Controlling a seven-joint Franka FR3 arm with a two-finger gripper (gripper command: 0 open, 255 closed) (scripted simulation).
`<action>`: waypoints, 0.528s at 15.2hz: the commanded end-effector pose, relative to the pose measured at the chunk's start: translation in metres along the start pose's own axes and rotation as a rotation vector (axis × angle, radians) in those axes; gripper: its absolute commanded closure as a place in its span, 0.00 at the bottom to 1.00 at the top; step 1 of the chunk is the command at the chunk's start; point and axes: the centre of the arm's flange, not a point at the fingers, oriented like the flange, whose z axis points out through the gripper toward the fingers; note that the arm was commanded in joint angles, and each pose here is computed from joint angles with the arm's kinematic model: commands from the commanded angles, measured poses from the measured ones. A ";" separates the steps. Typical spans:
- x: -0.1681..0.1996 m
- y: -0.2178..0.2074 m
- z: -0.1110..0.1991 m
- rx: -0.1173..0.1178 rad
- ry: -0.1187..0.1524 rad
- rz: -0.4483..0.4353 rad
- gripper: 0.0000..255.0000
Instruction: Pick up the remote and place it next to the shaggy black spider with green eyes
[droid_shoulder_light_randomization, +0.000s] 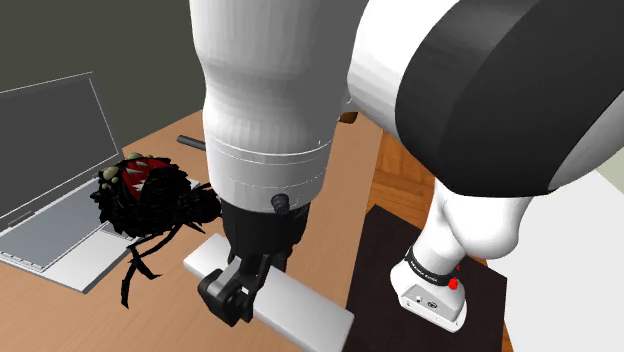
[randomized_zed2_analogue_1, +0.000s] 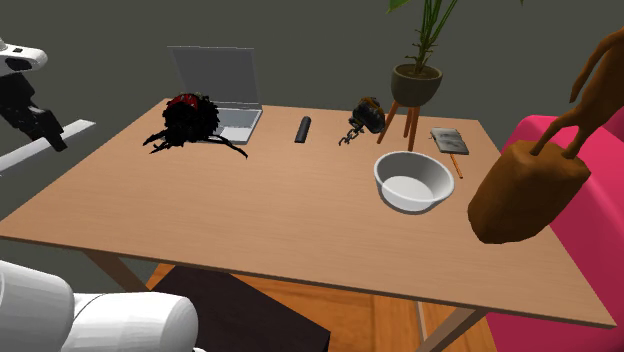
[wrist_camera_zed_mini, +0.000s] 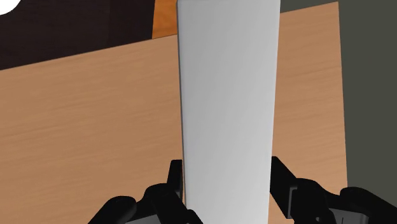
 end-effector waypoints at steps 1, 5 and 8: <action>0.001 0.000 0.011 0.001 0.000 0.000 1.00; 0.001 0.000 0.032 0.001 0.000 0.000 1.00; 0.001 0.000 0.048 0.001 0.000 0.000 1.00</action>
